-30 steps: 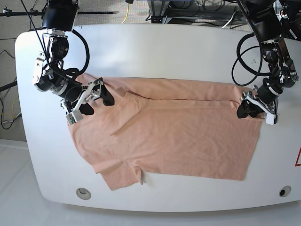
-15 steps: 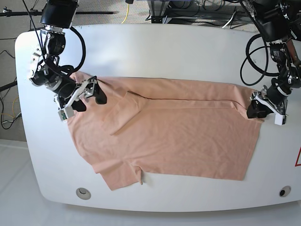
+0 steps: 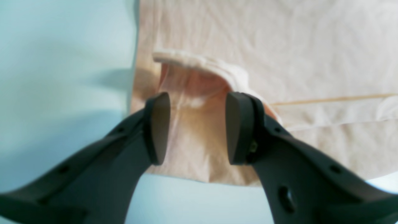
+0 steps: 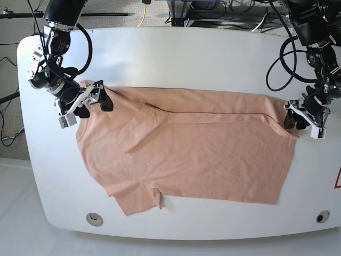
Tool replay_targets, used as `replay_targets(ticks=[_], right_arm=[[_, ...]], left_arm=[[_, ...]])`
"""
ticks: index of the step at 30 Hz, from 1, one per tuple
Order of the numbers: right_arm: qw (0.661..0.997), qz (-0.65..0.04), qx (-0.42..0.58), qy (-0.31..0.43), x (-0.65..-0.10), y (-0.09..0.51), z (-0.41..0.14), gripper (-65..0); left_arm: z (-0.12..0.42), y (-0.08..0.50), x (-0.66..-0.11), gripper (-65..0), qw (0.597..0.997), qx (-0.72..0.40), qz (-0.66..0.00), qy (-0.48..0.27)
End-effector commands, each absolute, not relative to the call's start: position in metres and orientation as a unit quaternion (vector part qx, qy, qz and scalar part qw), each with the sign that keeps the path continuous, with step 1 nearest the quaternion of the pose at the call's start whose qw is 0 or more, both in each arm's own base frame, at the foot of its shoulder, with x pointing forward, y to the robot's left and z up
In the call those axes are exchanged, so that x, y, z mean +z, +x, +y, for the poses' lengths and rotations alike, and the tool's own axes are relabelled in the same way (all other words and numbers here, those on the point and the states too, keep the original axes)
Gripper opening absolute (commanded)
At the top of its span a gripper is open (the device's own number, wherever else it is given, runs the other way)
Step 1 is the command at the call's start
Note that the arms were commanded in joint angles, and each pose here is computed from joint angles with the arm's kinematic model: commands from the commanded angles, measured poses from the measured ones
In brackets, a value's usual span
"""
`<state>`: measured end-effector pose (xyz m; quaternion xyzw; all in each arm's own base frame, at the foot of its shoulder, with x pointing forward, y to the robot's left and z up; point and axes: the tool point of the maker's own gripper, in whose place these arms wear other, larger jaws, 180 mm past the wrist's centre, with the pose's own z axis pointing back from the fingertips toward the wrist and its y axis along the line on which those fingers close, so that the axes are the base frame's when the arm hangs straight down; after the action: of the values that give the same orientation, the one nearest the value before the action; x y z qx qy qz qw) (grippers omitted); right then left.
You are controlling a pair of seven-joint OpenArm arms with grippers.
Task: Fold the T-shirt properly
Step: 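Drag the held collar edge with both grippers away from the hem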
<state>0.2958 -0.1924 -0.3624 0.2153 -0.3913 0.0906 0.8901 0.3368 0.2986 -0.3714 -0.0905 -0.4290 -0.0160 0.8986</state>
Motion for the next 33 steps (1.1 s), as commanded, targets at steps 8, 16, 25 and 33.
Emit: replay_targets(ticks=[8, 16, 25, 33], right_arm=[[0.879, -0.428, 0.070, 0.196, -0.343, 0.299, -0.217, -12.5], [0.884, -0.438, 0.029, 0.163, -0.340, 0.283, -0.253, -12.5], [0.894, -0.419, 0.017, 0.158, -0.352, 0.265, -0.259, -12.5], [0.896, -0.413, 0.012, 0.162, -0.358, 0.260, -0.256, -12.5]], left_arm=[[0.303, 0.334, -0.375, -37.5, 0.904, -0.036, -0.422, -0.057], [0.322, 0.316, -0.379, -37.5, 0.913, -0.039, -0.405, -0.015], [0.343, 0.309, -0.366, -37.5, 0.913, -0.051, -0.402, 0.042], [0.352, 0.307, -0.370, -37.5, 0.918, -0.062, -0.384, 0.072]])
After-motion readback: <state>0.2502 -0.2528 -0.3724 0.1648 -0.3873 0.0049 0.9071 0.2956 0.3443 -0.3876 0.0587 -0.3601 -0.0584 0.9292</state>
